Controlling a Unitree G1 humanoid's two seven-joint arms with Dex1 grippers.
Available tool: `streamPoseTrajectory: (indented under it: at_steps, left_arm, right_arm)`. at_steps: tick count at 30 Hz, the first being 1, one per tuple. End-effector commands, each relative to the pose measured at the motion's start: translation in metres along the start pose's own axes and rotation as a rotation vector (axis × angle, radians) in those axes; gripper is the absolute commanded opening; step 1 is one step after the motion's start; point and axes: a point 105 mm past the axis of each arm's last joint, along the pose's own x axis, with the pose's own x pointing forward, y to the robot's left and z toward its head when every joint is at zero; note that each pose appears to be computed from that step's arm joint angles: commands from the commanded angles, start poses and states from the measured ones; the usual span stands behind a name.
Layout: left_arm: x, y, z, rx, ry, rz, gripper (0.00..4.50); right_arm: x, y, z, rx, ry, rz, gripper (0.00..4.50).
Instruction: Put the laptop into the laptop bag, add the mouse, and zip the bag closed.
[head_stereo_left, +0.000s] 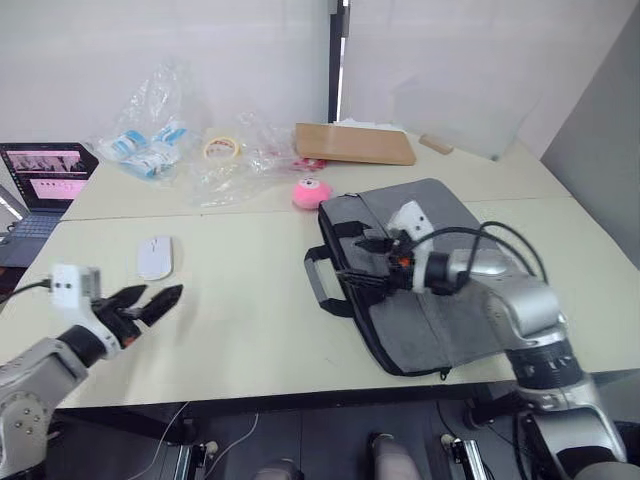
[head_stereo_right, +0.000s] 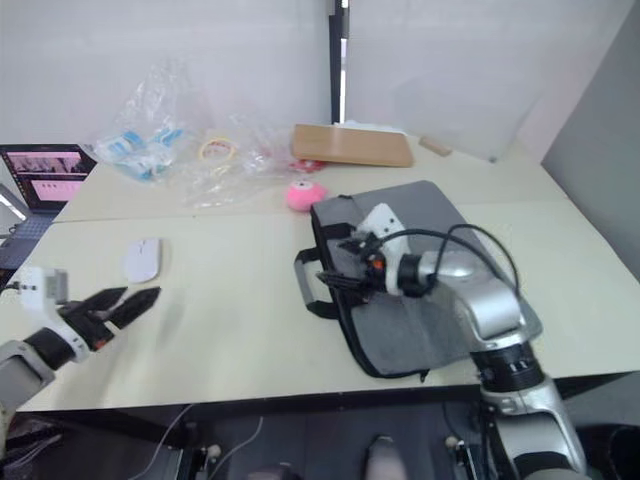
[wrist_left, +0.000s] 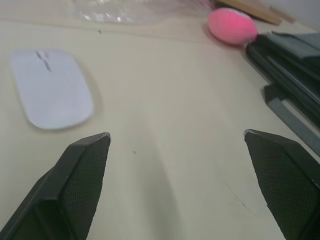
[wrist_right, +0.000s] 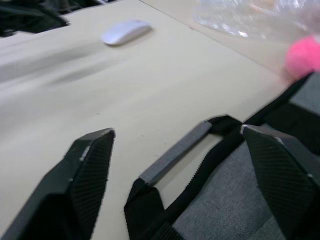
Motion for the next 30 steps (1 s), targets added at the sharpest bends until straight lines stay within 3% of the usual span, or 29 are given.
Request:
streamPoseTrajectory:
  at_steps: [1, 4, 7, 11, 17, 22, 30]
  left_arm:
    - [-0.019, 0.035, 0.025, 0.098, -0.022, 0.046, 4.5]
    - [-0.033, 0.066, 0.035, 0.23, 0.039, 0.095, 4.5]
    - [-0.043, 0.085, 0.043, 0.302, 0.054, 0.111, 4.5]
    - [-0.059, 0.11, 0.05, 0.409, 0.099, 0.164, 4.5]
    - [-0.084, 0.144, 0.074, 0.427, 0.075, 0.286, 4.5]
    - [-0.094, 0.152, 0.064, 0.397, 0.11, 0.291, 4.5]
    - [-0.094, 0.151, 0.06, 0.386, 0.11, 0.268, 4.5]
  right_arm:
    - [-0.036, -0.017, 0.015, -0.109, 0.001, -0.068, 4.49]
    - [-0.087, -0.051, 0.014, -0.178, 0.116, -0.202, 4.49]
    - [-0.121, -0.074, 0.019, -0.194, 0.152, -0.298, 4.49]
    - [-0.17, -0.103, 0.018, -0.381, 0.271, -0.46, 4.49]
    - [-0.26, -0.128, -0.015, -0.413, 0.513, -0.651, 4.49]
    - [-0.277, -0.131, -0.024, -0.396, 0.531, -0.701, 4.49]
    - [-0.276, -0.135, -0.023, -0.385, 0.516, -0.711, 4.49]
